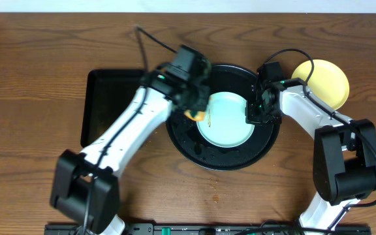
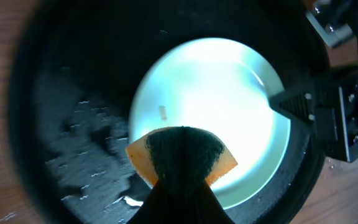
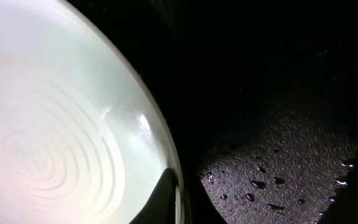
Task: Clean dirty plates on tray and stack at the side
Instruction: 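Scrub the light-blue plate with the sponge in the left gripper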
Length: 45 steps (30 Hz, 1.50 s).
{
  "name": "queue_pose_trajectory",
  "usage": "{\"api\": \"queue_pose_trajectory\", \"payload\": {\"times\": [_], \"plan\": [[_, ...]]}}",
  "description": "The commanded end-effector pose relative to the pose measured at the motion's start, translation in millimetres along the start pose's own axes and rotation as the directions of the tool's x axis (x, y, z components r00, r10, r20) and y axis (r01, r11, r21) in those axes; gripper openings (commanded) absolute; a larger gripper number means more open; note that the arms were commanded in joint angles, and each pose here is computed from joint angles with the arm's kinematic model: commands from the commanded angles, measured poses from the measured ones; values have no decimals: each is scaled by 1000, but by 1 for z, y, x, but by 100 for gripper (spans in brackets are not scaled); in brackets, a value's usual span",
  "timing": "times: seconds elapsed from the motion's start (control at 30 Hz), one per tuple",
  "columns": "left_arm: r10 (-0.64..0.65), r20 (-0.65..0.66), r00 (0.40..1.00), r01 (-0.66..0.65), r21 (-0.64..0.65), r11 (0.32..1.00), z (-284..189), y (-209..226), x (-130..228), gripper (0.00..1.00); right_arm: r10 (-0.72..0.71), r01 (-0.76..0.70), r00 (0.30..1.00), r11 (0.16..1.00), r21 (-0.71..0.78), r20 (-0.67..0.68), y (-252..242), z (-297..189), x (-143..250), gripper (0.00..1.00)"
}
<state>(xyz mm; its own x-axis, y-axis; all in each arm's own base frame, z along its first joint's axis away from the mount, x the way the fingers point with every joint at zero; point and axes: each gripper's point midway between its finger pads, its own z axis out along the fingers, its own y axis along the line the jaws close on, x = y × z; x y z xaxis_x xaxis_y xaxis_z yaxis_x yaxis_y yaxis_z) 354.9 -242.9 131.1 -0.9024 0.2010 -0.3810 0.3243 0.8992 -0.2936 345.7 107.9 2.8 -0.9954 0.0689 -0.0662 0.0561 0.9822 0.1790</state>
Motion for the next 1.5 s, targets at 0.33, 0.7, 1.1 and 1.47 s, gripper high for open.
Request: {"api": "queue_pose_trajectory", "payload": {"times": [0.33,0.7,1.1,1.47], "plan": [[4,-115,993,-15,-92,996,99,2,28,8,-9,11,999,999,42,-45,-10,13,14,1],[-2,-133,991,-20,-168,986,130,22,36,8,-20,22,999,999,42,-46,-6,13,15,1],[-185,-201,962,143,-207,968,127,25,60,7,-24,25,999,999,40,-43,-5,14,15,1],[-260,-401,878,242,-96,965,132,0,101,8,-23,25,999,999,41,-46,-5,14,16,1]]}}
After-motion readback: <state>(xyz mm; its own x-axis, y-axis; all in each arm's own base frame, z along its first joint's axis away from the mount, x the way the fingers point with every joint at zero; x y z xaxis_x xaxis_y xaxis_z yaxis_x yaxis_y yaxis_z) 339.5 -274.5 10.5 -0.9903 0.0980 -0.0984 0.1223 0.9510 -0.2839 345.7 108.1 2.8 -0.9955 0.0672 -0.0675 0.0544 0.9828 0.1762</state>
